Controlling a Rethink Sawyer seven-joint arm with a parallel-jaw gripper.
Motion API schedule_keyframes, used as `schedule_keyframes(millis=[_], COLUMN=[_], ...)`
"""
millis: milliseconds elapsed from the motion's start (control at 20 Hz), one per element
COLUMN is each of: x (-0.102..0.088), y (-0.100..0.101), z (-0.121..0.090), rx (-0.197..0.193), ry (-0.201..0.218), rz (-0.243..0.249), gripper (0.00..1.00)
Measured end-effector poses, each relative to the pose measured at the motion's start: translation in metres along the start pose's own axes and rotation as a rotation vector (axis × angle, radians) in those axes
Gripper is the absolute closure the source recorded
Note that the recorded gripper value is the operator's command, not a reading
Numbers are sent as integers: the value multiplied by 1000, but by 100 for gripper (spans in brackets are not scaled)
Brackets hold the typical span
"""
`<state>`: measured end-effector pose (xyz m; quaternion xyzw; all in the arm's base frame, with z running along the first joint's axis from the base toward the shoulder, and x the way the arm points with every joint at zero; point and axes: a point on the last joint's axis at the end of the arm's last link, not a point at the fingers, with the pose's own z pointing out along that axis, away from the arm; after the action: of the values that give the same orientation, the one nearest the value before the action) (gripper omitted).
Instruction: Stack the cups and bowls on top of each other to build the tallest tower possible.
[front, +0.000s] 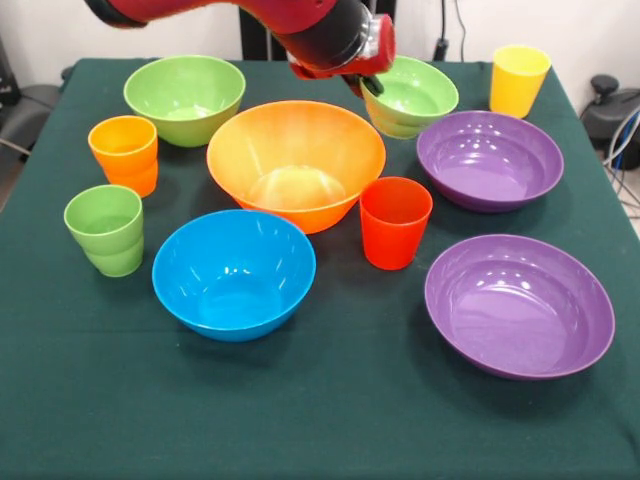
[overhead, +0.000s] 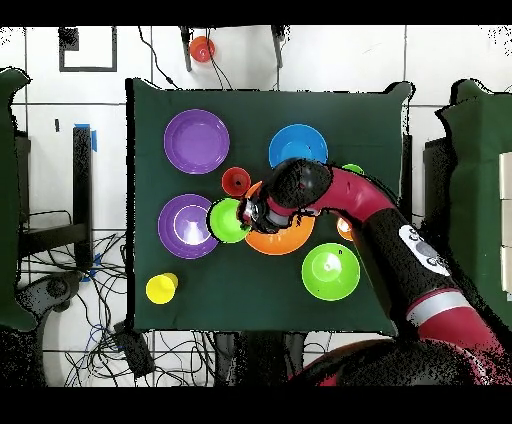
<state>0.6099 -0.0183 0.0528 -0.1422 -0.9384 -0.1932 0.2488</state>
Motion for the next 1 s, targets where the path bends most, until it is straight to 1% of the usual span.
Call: schedule_keyframes(millis=[100, 150, 200, 300, 450, 500, 550, 700, 800, 900, 1000], x=[-2, -2, -1, 2, 5, 8, 9, 13, 13, 12, 10], y=[6, 8, 14, 24, 32, 38, 40, 52, 62, 70, 83], z=[-15, -19, -30, -51, -71, -87, -93, -126, -141, -152, -166], rx=[18, 22, 30, 36, 35, 37, 40, 69, 85, 97, 115], ry=[-32, -41, -61, -97, -129, -157, -167, -237, -269, -286, -300], rz=[-6, -7, -11, -14, -13, -13, -13, -21, -29, -36, -44], gripper=[100, 100, 100, 100, 100, 100, 100, 100, 100, 100, 100])
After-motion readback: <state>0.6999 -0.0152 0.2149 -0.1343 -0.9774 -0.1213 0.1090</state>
